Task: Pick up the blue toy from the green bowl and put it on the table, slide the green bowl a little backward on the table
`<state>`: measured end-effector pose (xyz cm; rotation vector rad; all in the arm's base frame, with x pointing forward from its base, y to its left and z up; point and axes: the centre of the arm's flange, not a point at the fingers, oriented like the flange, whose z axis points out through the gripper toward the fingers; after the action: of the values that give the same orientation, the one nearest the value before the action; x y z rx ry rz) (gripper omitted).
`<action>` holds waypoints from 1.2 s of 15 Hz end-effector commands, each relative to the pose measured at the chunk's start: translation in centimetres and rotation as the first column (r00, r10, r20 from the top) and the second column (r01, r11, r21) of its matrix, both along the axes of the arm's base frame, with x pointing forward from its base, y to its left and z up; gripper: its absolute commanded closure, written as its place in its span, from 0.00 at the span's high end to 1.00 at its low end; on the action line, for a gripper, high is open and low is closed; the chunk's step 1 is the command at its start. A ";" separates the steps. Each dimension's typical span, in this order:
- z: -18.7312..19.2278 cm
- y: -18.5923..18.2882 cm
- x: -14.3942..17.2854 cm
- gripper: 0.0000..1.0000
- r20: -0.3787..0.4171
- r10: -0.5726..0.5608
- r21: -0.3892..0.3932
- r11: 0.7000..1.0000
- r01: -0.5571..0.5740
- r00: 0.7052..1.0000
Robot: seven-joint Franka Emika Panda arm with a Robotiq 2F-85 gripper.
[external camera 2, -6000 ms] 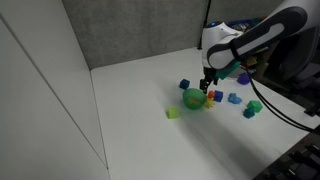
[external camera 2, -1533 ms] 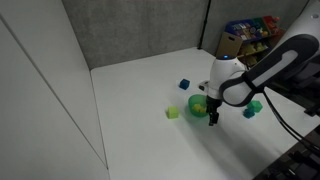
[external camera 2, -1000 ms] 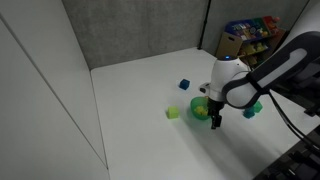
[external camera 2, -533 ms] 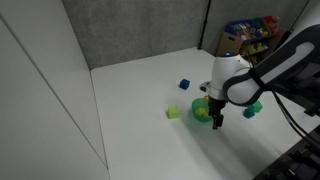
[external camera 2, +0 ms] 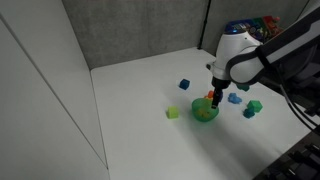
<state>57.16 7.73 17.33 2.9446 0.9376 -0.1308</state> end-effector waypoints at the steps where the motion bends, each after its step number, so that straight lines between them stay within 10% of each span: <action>1: 2.9 -1.1 0.0 1.00 0.003 -0.187 -0.068 0.980 0.186 0.982; 11: 10.6 -3.6 -4.9 1.00 0.048 -0.591 -0.038 0.805 0.592 0.805; 18: 17.9 -5.5 -6.8 1.00 0.058 -0.626 -0.009 0.778 0.628 0.777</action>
<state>51.80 3.36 31.57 3.0822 -0.0597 -0.0938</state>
